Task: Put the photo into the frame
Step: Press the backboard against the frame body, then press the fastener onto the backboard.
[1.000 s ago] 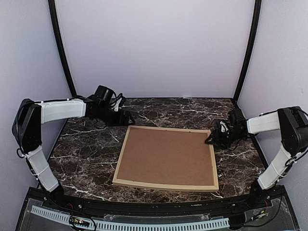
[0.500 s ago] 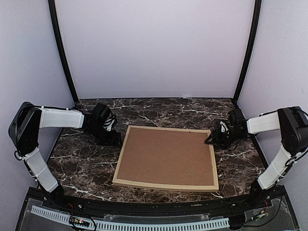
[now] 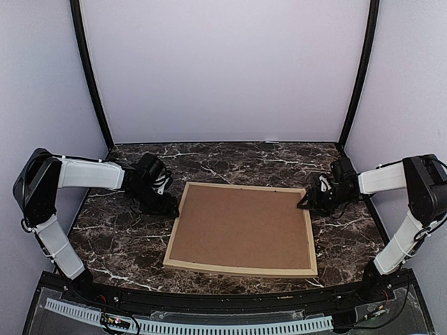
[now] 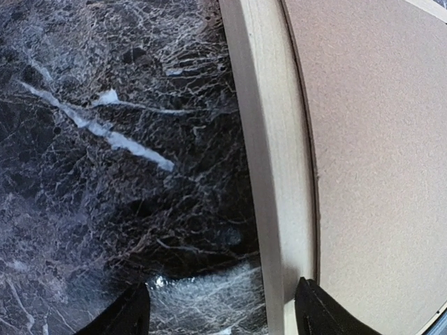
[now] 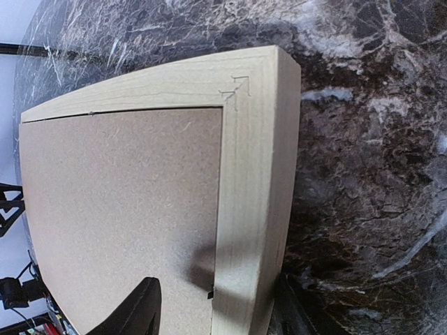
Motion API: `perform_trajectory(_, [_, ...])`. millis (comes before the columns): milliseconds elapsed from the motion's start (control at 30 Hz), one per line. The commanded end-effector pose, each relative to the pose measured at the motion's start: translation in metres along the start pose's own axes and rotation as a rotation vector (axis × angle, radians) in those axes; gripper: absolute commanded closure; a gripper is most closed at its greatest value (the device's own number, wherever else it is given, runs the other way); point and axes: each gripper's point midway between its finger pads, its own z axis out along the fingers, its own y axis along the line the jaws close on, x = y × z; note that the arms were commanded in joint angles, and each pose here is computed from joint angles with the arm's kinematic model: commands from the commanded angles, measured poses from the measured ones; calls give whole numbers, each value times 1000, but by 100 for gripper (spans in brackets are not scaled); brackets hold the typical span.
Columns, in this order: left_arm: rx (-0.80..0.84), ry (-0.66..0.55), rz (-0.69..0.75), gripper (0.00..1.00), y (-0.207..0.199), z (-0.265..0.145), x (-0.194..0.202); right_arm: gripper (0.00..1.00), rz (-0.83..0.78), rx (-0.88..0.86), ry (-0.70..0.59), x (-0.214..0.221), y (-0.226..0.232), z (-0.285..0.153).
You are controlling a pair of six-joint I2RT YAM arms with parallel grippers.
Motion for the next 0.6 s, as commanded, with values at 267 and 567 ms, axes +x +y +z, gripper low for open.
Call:
perform_trajectory(267, [-1,54,10,27,-7,10,23,45,-26,-23,43,18,10,14])
perform_trajectory(567, [43,95,46,27,-30,22,37,45,-40,-25,60,18,15,23])
